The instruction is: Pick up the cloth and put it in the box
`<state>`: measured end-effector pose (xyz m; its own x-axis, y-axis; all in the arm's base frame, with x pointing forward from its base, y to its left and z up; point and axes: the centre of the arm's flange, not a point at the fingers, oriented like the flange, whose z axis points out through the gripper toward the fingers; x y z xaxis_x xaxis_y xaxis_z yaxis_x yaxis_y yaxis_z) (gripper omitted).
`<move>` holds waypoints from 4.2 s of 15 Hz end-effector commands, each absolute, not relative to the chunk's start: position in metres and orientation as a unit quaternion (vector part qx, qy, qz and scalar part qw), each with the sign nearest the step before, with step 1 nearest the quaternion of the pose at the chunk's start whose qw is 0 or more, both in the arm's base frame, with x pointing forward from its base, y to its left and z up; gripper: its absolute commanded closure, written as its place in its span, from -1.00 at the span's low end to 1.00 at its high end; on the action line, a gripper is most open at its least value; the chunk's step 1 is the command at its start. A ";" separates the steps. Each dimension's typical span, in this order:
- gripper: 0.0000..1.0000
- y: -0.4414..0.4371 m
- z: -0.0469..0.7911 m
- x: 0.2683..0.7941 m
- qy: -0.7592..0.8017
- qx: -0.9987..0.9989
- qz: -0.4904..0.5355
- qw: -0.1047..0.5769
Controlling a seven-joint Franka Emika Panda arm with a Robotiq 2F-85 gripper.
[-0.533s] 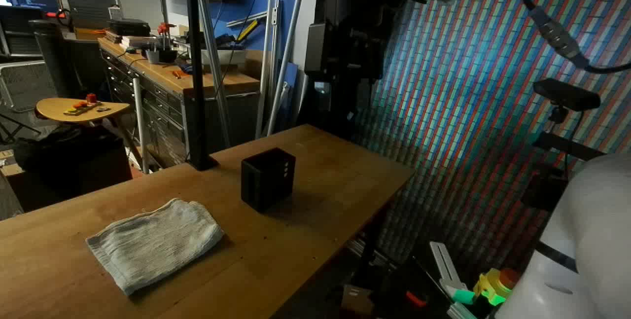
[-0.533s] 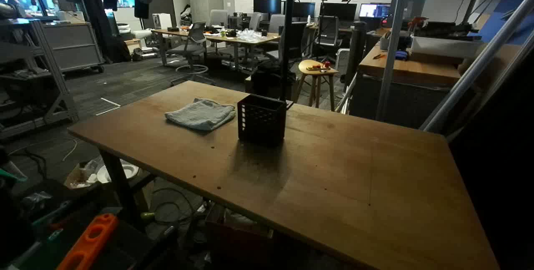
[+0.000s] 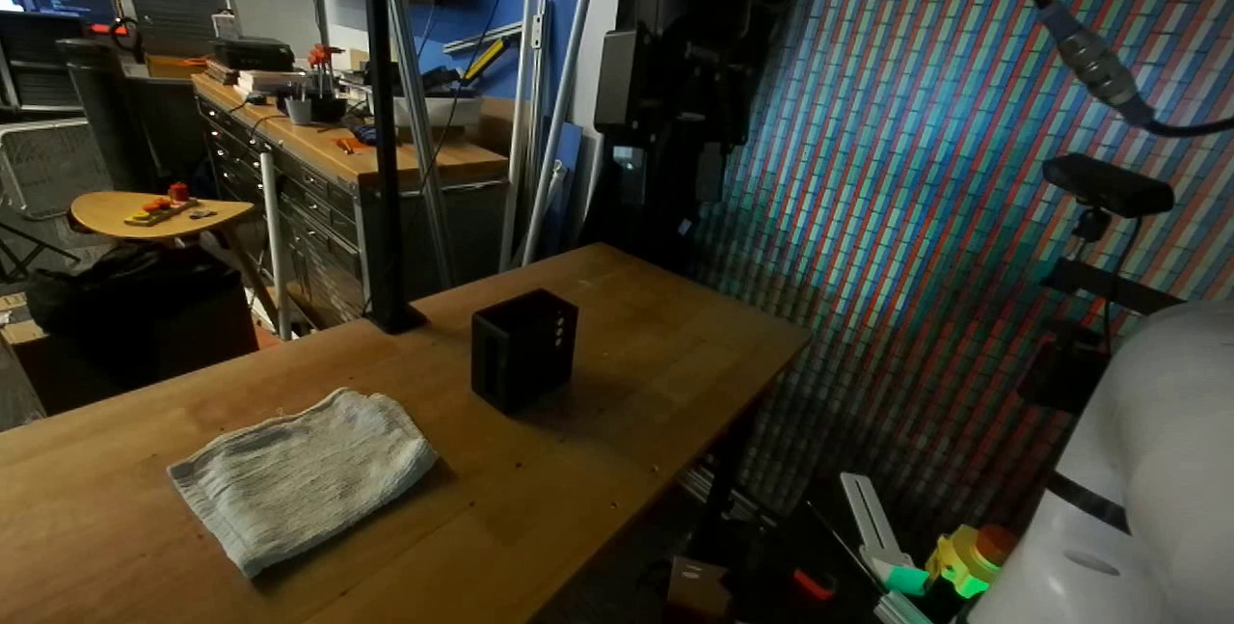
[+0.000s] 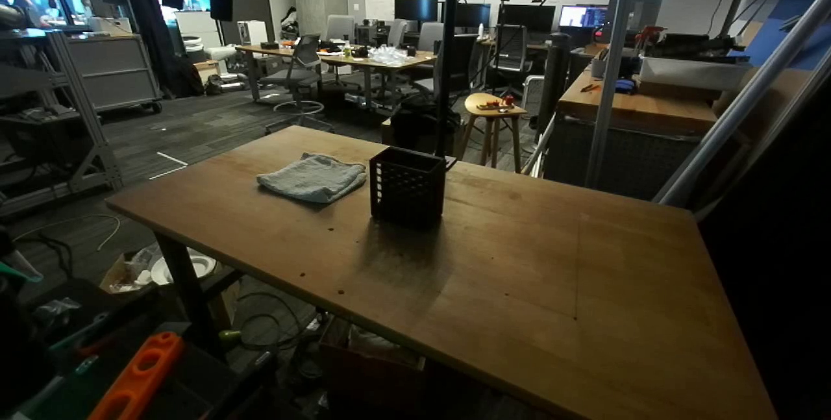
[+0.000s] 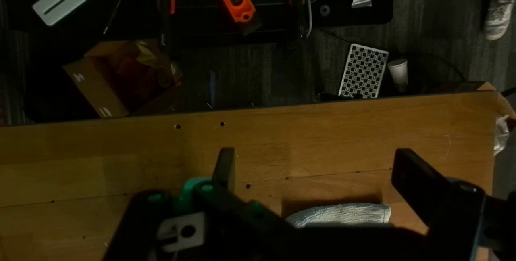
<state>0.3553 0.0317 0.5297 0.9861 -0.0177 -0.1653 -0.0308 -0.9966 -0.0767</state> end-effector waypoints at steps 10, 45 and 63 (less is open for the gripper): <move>-1.00 0.092 0.537 0.474 -0.023 -0.999 0.034 0.012; -1.00 0.173 0.281 0.726 -0.166 -0.983 0.004 -0.074; -1.00 0.266 0.137 0.699 -0.118 -0.990 0.072 0.021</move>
<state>0.6938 0.2549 0.1522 0.9517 0.2691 -0.1478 0.2695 -0.9628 -0.0174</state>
